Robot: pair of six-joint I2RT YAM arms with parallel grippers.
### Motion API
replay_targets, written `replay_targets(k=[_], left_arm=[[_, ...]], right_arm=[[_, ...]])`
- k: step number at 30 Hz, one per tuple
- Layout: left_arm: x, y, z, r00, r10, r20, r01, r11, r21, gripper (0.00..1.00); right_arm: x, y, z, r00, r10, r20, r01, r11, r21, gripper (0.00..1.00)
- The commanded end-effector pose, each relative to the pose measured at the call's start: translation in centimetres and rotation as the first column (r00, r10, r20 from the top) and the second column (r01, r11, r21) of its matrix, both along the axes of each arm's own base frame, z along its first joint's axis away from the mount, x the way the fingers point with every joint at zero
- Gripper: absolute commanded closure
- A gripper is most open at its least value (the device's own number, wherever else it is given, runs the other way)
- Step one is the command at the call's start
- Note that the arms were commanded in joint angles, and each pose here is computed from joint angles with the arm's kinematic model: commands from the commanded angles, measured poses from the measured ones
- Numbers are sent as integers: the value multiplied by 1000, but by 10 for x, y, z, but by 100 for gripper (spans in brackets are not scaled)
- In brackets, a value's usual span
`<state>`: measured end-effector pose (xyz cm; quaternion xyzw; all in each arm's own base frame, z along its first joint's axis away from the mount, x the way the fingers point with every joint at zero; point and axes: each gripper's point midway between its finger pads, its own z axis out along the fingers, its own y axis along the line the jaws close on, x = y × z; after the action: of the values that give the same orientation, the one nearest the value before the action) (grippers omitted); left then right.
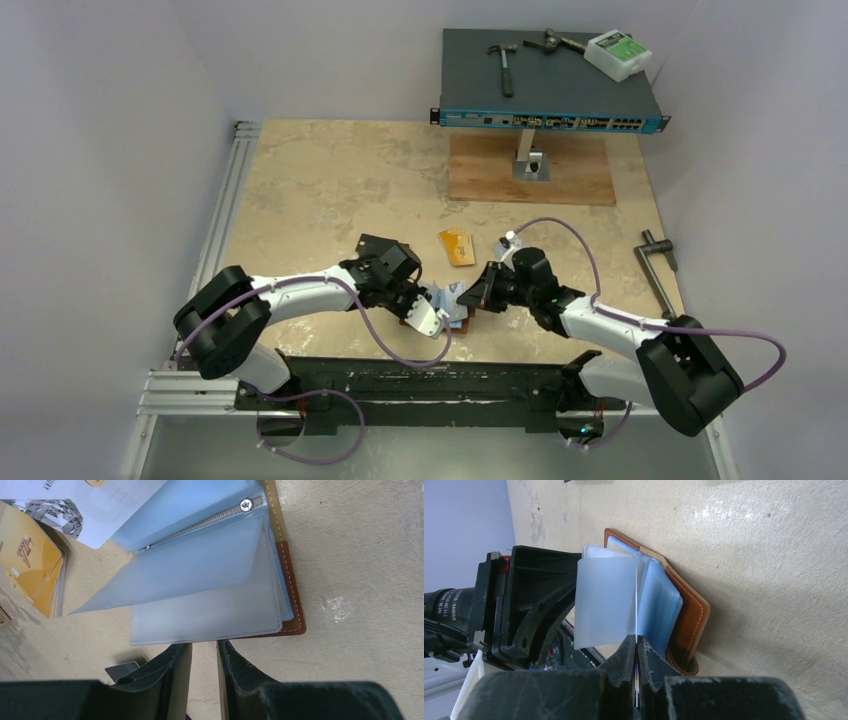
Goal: Put the credit cards into the card holder
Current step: Turn over the card slot in the card holder.
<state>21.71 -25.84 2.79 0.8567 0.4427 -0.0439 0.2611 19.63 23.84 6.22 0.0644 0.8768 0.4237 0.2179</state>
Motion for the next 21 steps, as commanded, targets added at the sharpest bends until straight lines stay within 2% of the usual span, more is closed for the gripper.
replay_targets(k=[1, 7, 14, 21], left_arm=[[2, 0, 11, 999, 42, 20, -42, 998, -37, 76], [8, 11, 16, 997, 78, 27, -77, 996, -32, 76], [19, 22, 27, 989, 145, 23, -144, 989, -38, 76], [26, 31, 43, 990, 140, 19, -139, 988, -68, 76]], right_arm=[[7, 12, 22, 998, 30, 64, -33, 998, 57, 100], [11, 6, 22, 997, 15, 72, -15, 1000, 2, 100], [25, 35, 32, 992, 97, 79, -103, 992, 77, 100], [12, 57, 8, 987, 161, 17, -162, 984, 76, 100]])
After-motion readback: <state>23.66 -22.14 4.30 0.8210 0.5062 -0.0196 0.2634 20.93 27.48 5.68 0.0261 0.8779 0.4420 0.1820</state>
